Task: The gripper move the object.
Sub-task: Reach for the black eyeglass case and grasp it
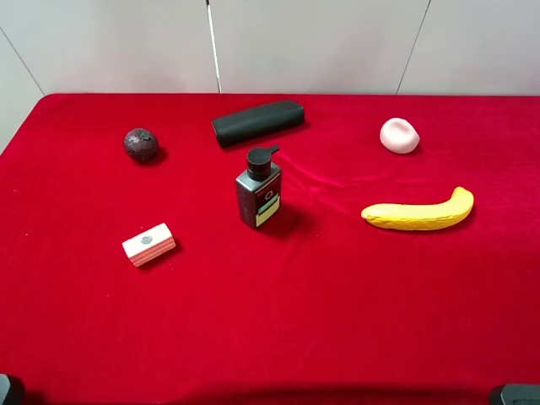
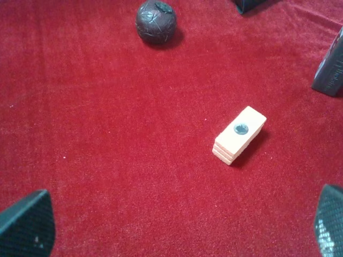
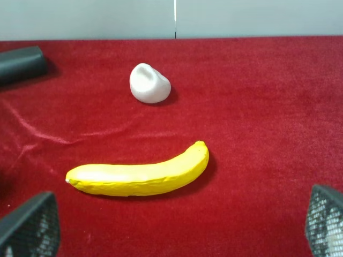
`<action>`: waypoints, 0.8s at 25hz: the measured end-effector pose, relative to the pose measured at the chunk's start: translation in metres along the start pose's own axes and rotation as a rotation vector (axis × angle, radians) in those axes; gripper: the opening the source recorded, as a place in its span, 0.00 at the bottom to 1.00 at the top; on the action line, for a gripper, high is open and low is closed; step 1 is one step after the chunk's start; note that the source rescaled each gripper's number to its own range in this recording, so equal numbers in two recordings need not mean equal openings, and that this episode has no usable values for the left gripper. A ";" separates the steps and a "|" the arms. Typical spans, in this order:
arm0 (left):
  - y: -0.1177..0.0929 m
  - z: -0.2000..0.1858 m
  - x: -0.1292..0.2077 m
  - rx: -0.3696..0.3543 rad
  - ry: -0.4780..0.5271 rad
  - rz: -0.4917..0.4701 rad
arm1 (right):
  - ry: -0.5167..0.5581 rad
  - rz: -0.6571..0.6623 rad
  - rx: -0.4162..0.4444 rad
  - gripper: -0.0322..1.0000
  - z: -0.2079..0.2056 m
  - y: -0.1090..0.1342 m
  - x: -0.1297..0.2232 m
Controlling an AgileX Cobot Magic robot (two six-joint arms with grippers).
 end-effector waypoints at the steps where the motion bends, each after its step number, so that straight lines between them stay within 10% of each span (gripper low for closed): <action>1: 0.000 0.000 0.000 0.000 0.000 0.000 | -0.006 -0.002 0.002 1.00 -0.001 0.000 -0.002; 20: 0.000 0.000 0.000 0.000 0.000 0.000 | 0.222 -0.225 -0.097 1.00 0.053 -0.019 -0.101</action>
Point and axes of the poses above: a point on each arm's last joint axis where the gripper is mounted, z pointing out along that axis toward the gripper, y along the wrist's bending axis when the last joint is at zero, x = y × z, the point moved 1 cm from there along z, pointing out along that axis toward the gripper, and after that the axes turned 10 degrees about -z, right-handed, at the moved point
